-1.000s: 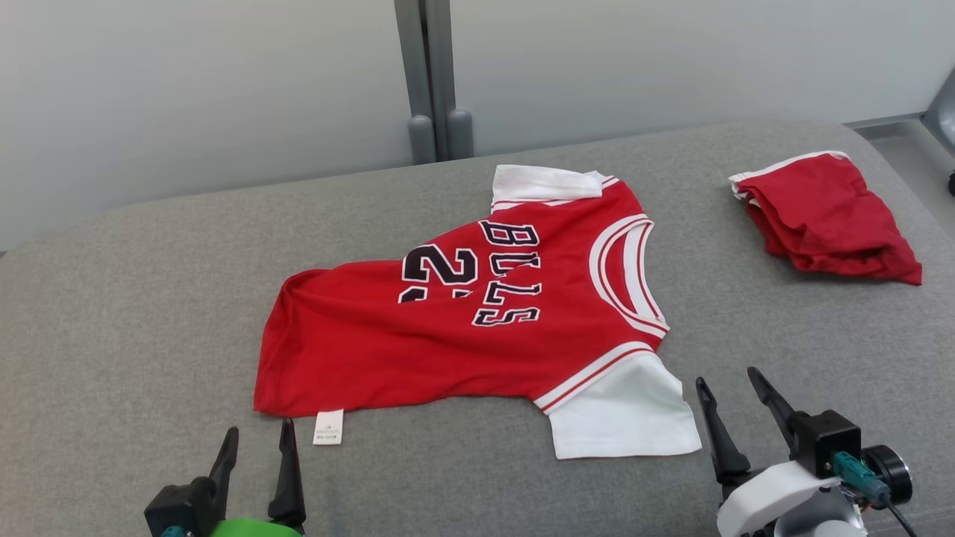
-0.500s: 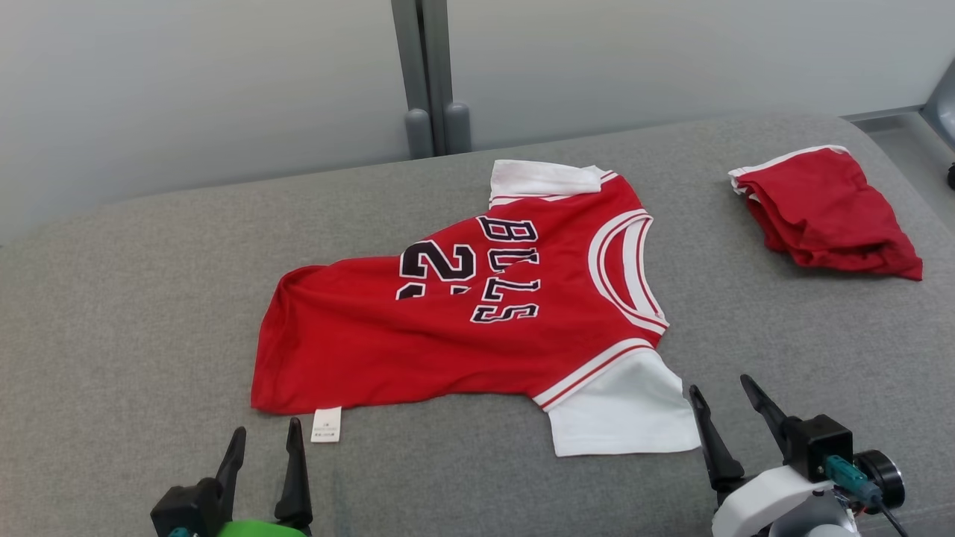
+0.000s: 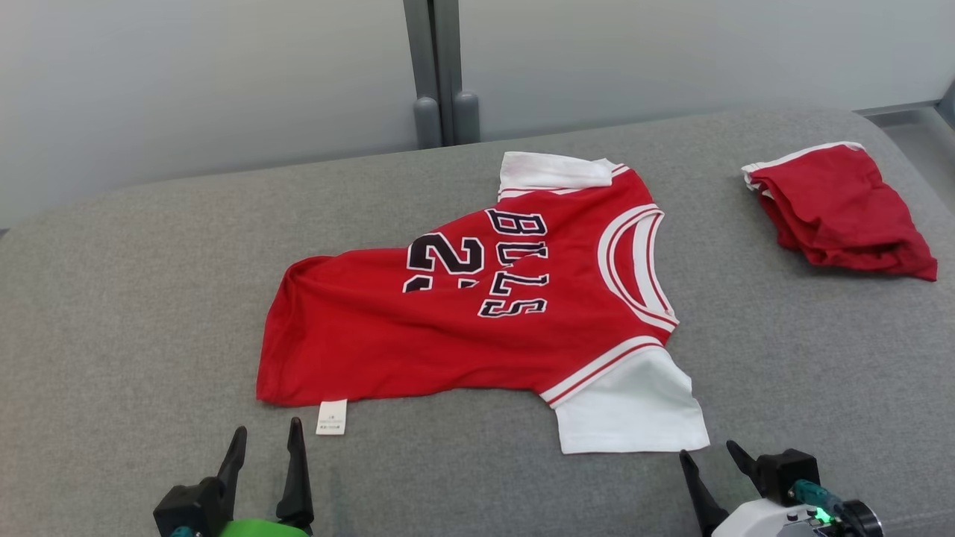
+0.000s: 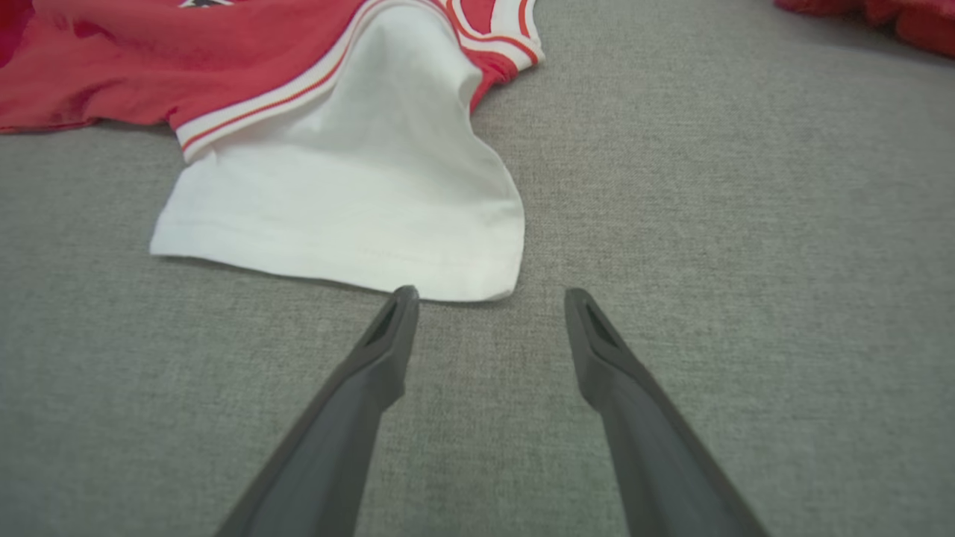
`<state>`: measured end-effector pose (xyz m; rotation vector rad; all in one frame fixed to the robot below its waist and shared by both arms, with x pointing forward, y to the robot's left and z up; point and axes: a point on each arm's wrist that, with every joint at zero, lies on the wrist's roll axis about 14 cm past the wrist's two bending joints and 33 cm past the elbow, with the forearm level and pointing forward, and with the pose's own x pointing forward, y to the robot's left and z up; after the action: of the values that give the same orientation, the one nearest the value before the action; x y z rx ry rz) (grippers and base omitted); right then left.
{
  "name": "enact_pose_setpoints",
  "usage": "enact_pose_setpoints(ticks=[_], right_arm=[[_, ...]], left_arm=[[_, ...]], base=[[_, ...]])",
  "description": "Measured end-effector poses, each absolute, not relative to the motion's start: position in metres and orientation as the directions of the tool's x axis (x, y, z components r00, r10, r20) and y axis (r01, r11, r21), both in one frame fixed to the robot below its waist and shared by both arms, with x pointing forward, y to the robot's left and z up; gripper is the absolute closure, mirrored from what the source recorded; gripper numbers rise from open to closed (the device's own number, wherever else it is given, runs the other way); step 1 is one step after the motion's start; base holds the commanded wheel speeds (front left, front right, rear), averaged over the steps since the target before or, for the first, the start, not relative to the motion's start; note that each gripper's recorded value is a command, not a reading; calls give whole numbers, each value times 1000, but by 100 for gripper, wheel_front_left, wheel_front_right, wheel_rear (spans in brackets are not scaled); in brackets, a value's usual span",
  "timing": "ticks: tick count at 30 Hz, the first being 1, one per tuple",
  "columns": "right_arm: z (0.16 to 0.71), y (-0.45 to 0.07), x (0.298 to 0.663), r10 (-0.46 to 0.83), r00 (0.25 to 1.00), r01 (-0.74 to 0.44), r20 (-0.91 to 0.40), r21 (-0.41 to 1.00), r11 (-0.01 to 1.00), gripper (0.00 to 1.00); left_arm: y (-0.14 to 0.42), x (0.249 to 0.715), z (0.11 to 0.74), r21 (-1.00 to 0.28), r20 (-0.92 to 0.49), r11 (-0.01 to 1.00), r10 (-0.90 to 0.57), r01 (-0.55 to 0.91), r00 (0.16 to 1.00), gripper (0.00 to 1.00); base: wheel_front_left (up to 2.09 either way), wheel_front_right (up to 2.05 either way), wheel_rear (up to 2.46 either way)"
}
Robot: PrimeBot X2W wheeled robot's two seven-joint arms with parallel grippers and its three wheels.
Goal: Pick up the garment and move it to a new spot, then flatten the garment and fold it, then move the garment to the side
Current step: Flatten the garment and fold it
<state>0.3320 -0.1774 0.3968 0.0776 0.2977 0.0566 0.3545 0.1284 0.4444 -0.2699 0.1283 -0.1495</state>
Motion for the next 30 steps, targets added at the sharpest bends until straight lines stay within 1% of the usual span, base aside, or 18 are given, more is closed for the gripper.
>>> enact_pose_setpoints(ticks=[6, 11, 12, 14, 15, 16, 18, 19, 20, 21, 26, 30], right_arm=[[396, -177, 345, 64, 953, -30, -295, 118, 993, 0], [387, -170, 349, 86, 942, -45, -325, 132, 990, 0], [386, -168, 349, 91, 940, -49, -329, 133, 990, 8], [385, -164, 352, 104, 936, -60, -337, 139, 988, 32], [384, -163, 352, 108, 934, -61, -340, 144, 988, 49], [383, -162, 353, 109, 933, -60, -342, 152, 987, 53], [383, -160, 356, 116, 931, -64, -346, 159, 985, 68], [383, -159, 358, 119, 930, -66, -348, 160, 985, 86], [383, -158, 359, 121, 929, -69, -349, 160, 985, 96], [383, -158, 361, 123, 928, -69, -351, 161, 985, 100], [386, -160, 370, 112, 934, -52, -340, 179, 982, 100], [396, -168, 378, 87, 948, -27, -306, 193, 981, 100]], left_arm=[[132, 356, 442, -273, -112, 955, -153, 117, 982, 0], [133, 357, 442, -273, -114, 956, -147, 111, 983, 0], [134, 357, 442, -272, -115, 956, -144, 108, 983, 0], [134, 357, 441, -273, -117, 956, -142, 105, 983, 0], [135, 357, 441, -273, -118, 956, -141, 104, 983, 0], [135, 358, 440, -273, -119, 957, -139, 103, 983, 0], [135, 358, 439, -274, -122, 957, -138, 101, 983, 0], [136, 359, 439, -274, -123, 957, -138, 100, 983, 0], [136, 359, 438, -274, -125, 957, -138, 99, 983, 0], [135, 359, 437, -274, -129, 957, -139, 99, 982, 0], [131, 361, 424, -313, -170, 945, -152, 93, 974, 0], [128, 365, 407, -344, -236, 936, -162, 73, 958, 0]], base=[[0, 0, 0], [0, 0, 0], [0, 0, 0], [0, 0, 0], [0, 0, 0], [0, 0, 0], [0, 0, 0], [0, 0, 0], [0, 0, 0], [0, 0, 0], [0, 0, 0], [0, 0, 0]])
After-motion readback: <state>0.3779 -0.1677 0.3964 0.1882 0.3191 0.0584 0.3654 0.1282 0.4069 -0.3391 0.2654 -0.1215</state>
